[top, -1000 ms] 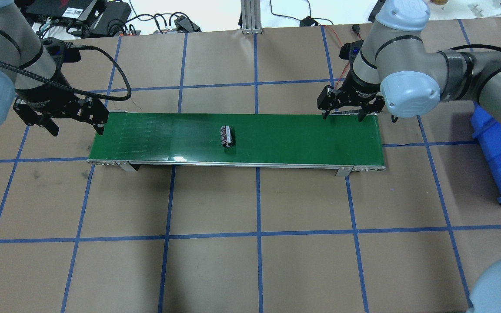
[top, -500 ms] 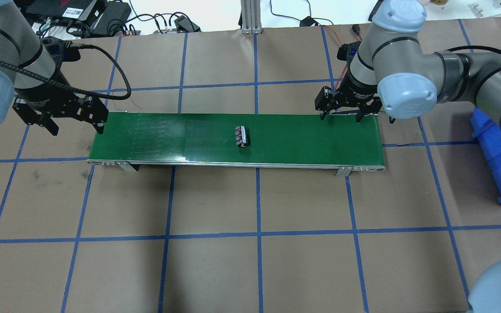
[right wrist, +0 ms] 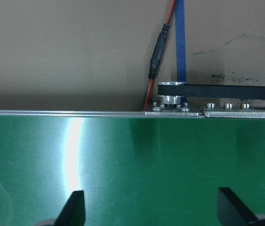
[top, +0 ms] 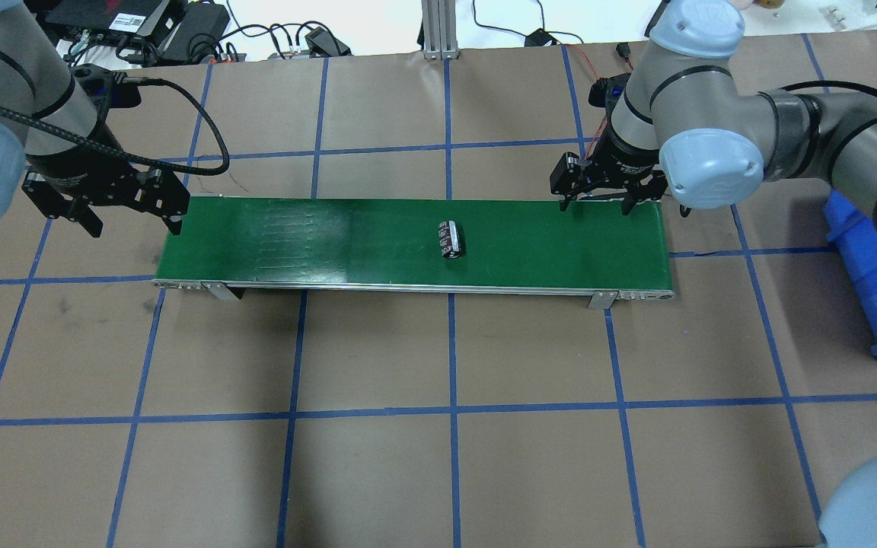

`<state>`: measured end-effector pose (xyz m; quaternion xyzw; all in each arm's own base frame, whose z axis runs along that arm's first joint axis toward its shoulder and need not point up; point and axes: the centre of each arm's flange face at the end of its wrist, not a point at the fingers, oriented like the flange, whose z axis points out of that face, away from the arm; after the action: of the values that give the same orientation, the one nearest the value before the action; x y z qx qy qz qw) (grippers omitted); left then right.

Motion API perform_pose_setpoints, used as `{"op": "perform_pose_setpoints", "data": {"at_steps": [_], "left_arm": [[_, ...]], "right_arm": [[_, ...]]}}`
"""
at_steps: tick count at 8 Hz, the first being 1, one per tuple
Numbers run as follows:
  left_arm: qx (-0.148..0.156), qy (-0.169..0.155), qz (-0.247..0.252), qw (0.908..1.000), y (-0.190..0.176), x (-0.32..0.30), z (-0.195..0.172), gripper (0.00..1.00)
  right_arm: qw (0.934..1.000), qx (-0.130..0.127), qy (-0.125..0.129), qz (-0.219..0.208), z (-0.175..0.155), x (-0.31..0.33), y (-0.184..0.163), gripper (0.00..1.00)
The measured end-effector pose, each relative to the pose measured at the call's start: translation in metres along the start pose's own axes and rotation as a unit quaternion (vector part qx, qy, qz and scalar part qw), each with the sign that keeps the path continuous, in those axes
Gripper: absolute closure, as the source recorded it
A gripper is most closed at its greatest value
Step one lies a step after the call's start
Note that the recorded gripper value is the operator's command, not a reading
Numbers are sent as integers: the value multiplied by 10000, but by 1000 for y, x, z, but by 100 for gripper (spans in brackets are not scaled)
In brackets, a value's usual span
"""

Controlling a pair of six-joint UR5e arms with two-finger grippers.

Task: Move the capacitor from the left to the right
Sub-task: 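Hold the right gripper above the belt's far end while the capacitor rides toward it, then lower the right gripper and grasp the capacitor on the belt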

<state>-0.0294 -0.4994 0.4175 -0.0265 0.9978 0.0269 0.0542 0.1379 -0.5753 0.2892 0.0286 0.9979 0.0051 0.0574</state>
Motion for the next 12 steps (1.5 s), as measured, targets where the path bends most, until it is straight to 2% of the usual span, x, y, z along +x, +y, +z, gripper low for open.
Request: {"op": "perform_pose_setpoints", "data": {"at_steps": [4,6,9,12], "left_arm": [[17,-17,-15,10000,1,0,-2,0],[37,-124,-38,9999,2,-3,-4,0],[67,-196,-87,9997,-1,-4,-2,0],[229,-214,-51,9995,-7,-5,-2,0]], "right_arm": [[9999,26,12,-142,3,-18,6,0],[9997,57,35,-225,4,-29,9,0],[9997,31,-8,-225,8,-33,10,0],[9999,-14,-5,-115,13,-34,9,0]]}}
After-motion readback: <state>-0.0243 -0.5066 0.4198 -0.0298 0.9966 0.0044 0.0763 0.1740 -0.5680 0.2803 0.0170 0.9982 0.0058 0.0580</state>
